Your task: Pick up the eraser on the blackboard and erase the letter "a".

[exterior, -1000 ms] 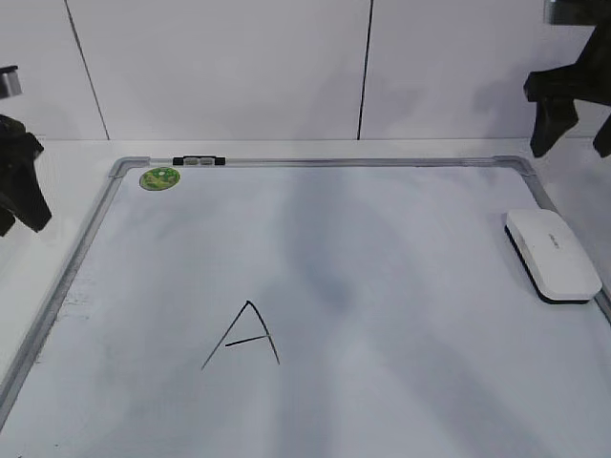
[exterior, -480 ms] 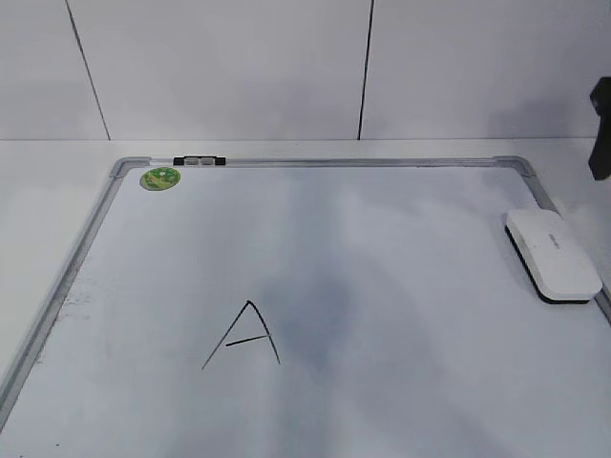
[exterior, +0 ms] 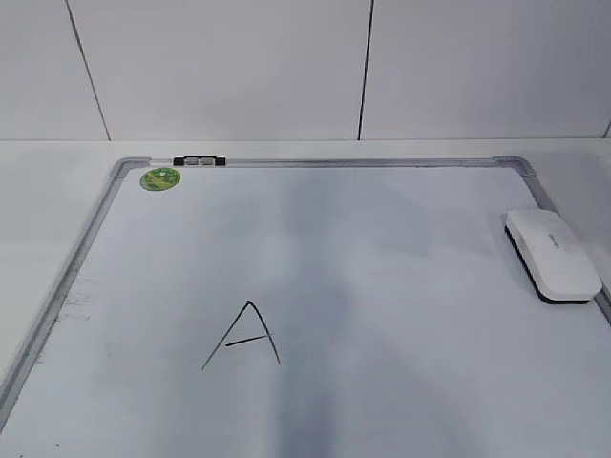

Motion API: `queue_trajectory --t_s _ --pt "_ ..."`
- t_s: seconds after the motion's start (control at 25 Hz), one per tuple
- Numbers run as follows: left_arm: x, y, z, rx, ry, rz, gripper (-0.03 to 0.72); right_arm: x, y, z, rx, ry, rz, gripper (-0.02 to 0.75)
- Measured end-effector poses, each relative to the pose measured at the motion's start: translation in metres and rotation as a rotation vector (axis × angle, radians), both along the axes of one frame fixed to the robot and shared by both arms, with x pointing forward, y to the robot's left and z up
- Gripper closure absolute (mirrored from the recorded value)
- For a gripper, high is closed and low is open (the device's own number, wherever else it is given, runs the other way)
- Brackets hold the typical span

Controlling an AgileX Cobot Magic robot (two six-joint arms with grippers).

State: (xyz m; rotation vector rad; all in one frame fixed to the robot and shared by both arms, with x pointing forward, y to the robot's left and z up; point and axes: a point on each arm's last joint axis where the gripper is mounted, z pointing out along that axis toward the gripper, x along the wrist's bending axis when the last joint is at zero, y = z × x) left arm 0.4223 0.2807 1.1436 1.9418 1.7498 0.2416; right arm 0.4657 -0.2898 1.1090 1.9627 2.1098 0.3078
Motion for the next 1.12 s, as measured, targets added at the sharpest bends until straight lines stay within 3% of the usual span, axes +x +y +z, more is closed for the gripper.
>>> queue_trajectory --t_s 0.32,0.48,0.84,1.12 --pt "-0.071 -0.002 -0.027 -0.016 -0.043 -0.002 0.313 -0.071 -0.004 0.022 0.006 -0.163 0.002 0.146" --pt "-0.101 -0.003 -0.04 -0.019 -0.088 -0.003 0.313 -0.106 -0.004 0.018 0.021 -0.217 0.003 0.146" --pt "-0.147 -0.004 -0.078 -0.018 -0.156 -0.005 0.314 -0.181 -0.008 -0.009 0.031 -0.368 0.004 0.157" --pt "-0.151 -0.002 -0.091 -0.004 -0.219 0.017 0.314 -0.2 -0.012 -0.047 -0.003 -0.359 -0.002 0.157"
